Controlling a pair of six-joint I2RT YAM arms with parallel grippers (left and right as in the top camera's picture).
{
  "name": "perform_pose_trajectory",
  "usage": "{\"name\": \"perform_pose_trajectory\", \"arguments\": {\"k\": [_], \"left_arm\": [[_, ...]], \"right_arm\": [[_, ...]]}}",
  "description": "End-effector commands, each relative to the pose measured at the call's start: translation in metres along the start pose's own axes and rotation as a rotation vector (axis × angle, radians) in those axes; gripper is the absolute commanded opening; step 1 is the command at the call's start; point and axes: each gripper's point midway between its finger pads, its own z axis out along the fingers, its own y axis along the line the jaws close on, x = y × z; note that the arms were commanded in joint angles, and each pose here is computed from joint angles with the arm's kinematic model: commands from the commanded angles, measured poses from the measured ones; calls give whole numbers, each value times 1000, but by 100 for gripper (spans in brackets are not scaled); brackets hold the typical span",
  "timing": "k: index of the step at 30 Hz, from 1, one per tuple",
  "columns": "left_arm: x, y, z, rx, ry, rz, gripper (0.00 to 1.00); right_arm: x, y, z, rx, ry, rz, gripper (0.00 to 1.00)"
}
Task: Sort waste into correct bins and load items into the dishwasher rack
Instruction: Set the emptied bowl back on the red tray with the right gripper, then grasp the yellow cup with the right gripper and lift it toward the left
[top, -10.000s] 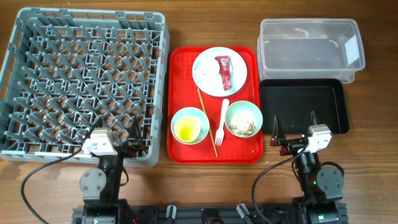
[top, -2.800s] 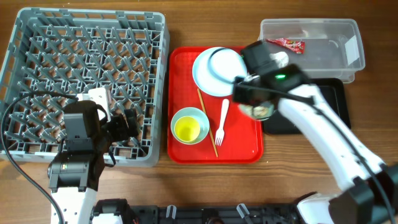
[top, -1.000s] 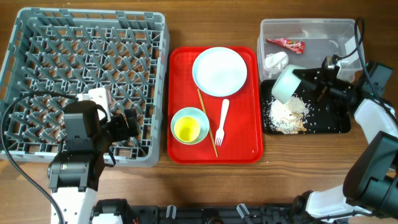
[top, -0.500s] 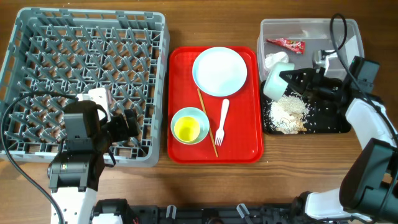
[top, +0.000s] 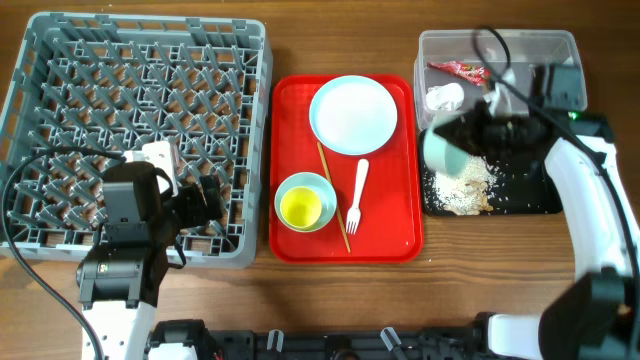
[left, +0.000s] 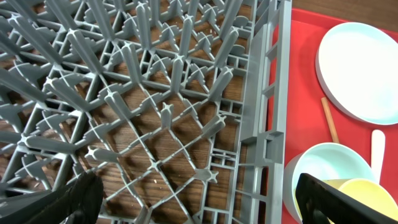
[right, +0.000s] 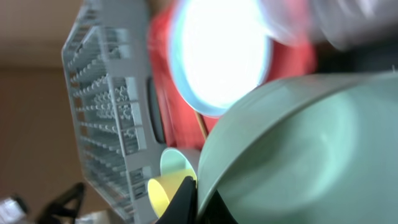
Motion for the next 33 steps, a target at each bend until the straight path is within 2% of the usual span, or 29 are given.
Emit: {"name": "perform_pose_trajectory", "arguments": {"k": [1,6,8,12,15,17,21,24,26,30,33], "left_arm": [[-7,-1,-3,9,-18,-12,100],[-7,-1,-3,9,-18,-12,100],[-7,-1,-3,10,-17,-12,100],[-7,-1,-3,10,-17,-12,100],[-7,-1,-3,9,-17,-12,100],[-7,-1,-3,10,-17,-12,100],[-6,-1,-3,9,-14,-12,100],[-6,-1,-3,9,-14,-12,100],[-6,-1,-3,9,-14,-12,100],[-6,-1,-3,9,-14,-12,100],[-6,-1,-3,9,-14,-12,100]], "right_arm": [[-13,39,-1,166,-104,-281,5],[-8,91,65,291,-207,-615,4],[5,98,112,296,-175,-688,5],[27,60,186,319,-34,-643,5],[35,38,210,343,16,-623,6],[38,36,213,338,30,-621,16],[58,49,207,250,116,-602,47],[73,84,162,163,157,-596,54],[91,90,142,136,220,-576,55],[151,66,140,208,421,-526,55],[167,42,146,336,421,-503,54]]}}
